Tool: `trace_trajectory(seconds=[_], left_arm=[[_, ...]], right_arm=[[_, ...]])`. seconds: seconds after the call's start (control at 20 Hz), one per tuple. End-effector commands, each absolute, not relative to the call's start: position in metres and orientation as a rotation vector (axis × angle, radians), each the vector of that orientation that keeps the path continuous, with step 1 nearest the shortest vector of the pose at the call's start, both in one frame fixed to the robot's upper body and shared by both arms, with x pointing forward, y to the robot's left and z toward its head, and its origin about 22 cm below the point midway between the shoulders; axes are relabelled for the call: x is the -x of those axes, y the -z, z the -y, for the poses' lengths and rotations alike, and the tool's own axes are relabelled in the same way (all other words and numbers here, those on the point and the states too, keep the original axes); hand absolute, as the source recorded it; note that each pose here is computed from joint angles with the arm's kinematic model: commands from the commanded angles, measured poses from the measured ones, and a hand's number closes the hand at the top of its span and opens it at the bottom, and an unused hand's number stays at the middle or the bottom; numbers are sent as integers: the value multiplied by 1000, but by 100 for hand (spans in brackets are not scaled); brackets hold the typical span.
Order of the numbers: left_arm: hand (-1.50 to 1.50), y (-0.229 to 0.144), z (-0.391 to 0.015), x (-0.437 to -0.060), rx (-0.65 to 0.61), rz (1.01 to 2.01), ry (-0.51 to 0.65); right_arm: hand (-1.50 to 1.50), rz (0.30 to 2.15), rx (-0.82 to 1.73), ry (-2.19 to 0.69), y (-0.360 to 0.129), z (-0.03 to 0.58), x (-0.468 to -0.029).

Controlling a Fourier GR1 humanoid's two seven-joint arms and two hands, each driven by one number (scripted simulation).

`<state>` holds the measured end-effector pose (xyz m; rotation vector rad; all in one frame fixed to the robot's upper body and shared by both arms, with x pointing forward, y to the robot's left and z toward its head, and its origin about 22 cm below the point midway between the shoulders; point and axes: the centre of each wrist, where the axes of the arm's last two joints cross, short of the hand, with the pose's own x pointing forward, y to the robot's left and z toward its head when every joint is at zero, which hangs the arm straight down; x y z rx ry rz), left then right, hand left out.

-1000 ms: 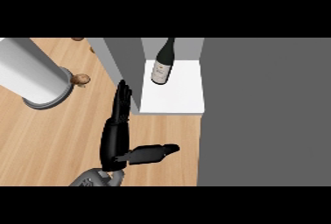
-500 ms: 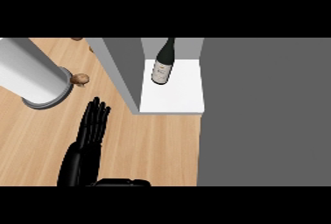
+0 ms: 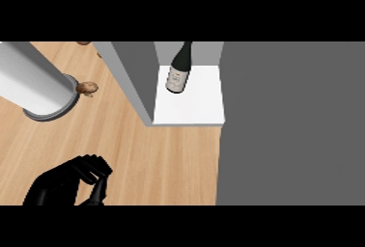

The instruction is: Pick up the wine, place it into the cabinet and close the cabinet

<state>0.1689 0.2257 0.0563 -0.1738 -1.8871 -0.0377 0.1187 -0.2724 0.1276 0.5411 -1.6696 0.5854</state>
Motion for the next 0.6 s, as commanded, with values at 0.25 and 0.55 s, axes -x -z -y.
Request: trace_trajectory(seconds=[0.25,0.55], left_arm=[[150,-62,-265,-150,174,1893,34],[150,-80,-287,-156,200,1890,48]], right_arm=[[150,1704,-676,-632,-154,257,-107],[150,1665,-793,-722,-155,236,-121]])
